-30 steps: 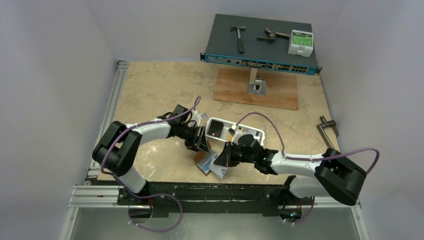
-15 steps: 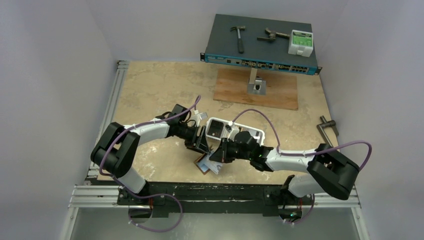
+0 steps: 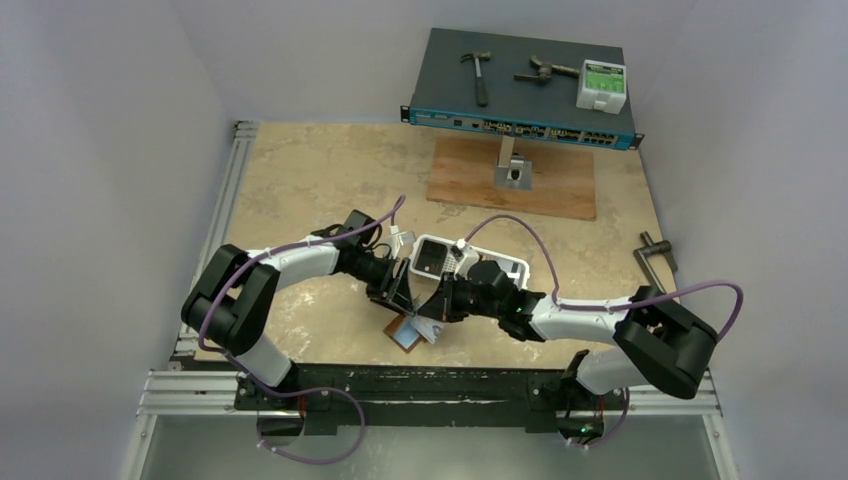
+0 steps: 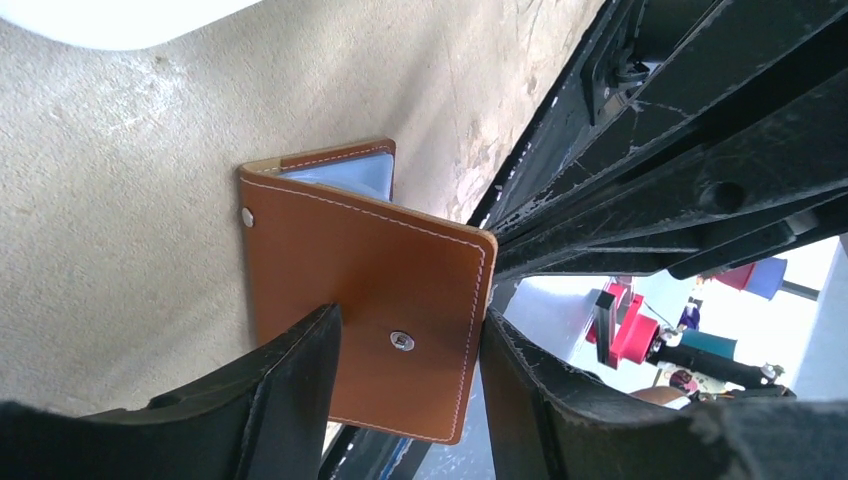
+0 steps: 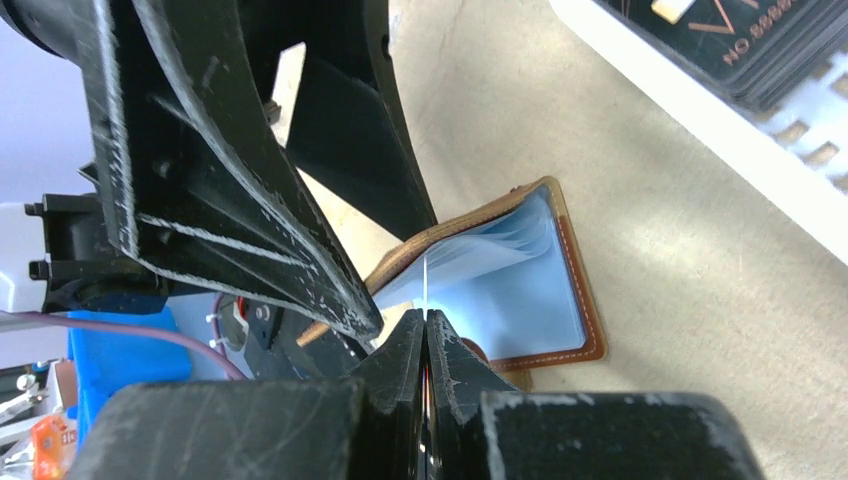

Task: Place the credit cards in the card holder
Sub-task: Open the card holder at the center of the board.

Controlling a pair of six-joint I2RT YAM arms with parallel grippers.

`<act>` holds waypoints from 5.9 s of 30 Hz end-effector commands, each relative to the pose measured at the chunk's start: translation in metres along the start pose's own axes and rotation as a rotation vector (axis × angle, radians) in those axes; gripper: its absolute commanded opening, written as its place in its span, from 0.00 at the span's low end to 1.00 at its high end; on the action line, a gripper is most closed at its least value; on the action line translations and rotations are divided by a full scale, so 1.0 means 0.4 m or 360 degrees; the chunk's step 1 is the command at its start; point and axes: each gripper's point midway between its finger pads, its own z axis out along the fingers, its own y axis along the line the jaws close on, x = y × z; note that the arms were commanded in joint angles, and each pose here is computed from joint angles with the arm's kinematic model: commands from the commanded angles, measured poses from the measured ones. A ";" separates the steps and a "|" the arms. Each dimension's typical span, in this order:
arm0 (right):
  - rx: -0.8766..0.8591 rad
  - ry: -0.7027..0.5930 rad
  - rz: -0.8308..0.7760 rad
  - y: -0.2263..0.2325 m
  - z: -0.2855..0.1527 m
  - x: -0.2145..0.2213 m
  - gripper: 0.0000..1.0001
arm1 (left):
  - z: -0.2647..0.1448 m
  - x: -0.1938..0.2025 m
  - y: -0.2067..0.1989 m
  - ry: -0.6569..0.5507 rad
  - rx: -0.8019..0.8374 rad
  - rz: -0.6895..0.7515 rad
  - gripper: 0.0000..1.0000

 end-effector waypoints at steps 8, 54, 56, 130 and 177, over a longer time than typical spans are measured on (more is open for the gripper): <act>-0.0084 -0.0141 -0.0069 0.057 0.051 -0.084 0.00 | -0.024 -0.016 -0.009 0.0040 -0.0042 0.0137 0.52; -0.0232 -0.0110 -0.0076 0.116 0.106 -0.105 0.00 | -0.082 -0.022 0.100 0.0301 -0.0530 0.0262 0.95; -0.0247 -0.0111 -0.0083 0.124 0.111 -0.110 0.00 | -0.084 -0.013 0.102 0.0317 -0.0532 0.0260 0.88; 0.0112 -0.0110 -0.0130 0.038 0.150 -0.103 0.00 | -0.117 -0.043 0.104 0.0186 -0.0122 -0.0022 0.00; -0.0253 0.0055 0.0252 0.069 0.196 -0.032 0.00 | -0.149 -0.045 0.063 0.0167 -0.0211 0.0176 1.00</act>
